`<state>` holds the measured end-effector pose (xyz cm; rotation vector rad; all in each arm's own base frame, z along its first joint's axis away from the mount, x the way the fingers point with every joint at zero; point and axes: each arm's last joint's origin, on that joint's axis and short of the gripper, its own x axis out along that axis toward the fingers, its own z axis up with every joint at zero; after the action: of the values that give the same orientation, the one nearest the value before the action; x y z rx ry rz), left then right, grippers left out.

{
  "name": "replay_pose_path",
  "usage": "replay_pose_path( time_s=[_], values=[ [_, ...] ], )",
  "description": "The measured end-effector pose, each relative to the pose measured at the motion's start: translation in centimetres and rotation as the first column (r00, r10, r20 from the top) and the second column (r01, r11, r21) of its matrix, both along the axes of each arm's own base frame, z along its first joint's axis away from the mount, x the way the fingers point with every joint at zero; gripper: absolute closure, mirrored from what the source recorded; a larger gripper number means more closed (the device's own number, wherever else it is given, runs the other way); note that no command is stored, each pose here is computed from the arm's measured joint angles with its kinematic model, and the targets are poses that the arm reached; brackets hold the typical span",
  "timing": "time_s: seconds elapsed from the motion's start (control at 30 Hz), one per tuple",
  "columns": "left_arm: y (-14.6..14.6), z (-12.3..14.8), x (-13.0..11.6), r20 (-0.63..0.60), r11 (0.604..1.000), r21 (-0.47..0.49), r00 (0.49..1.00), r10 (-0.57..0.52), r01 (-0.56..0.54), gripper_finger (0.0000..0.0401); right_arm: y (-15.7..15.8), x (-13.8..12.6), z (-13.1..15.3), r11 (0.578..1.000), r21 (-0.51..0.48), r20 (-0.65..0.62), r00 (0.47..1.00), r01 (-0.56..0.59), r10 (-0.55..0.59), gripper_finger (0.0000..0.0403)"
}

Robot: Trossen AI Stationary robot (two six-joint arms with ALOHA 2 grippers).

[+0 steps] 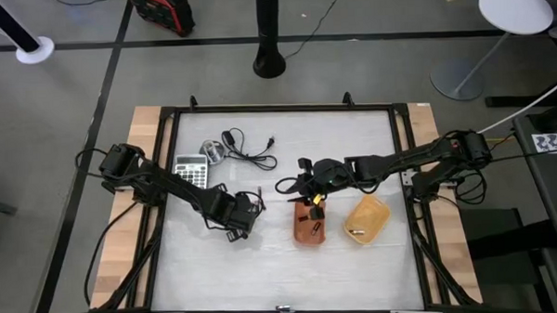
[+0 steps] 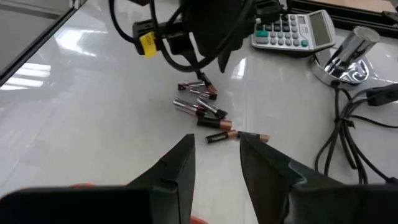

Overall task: Sort batteries
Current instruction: Put the black battery into the orange bin

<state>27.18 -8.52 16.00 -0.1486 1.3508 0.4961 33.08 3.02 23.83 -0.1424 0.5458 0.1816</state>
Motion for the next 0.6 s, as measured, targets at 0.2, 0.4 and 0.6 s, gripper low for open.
replay_pose_path(
  time_s=[0.2,0.4,0.6],
  values=[
    [0.3,-1.7,-0.9,-0.004,0.999,-0.013,0.999,0.032,-0.032,0.0246,0.0,0.0,0.0,1.0,0.001,0.0,1.0,-0.001,0.001,0.0281],
    [0.4,-2.1,-1.4,-0.006,0.999,-0.011,0.999,0.048,-0.049,0.0252,0.0,0.0,0.0,1.0,0.001,0.0,1.0,-0.001,0.001,0.0281],
    [0.3,-2.2,-1.1,0.011,1.0,-0.022,1.0,-0.003,0.003,0.0312,0.0,0.0,0.0,1.0,0.001,-0.001,1.0,-0.001,0.001,0.0281]
  ],
)
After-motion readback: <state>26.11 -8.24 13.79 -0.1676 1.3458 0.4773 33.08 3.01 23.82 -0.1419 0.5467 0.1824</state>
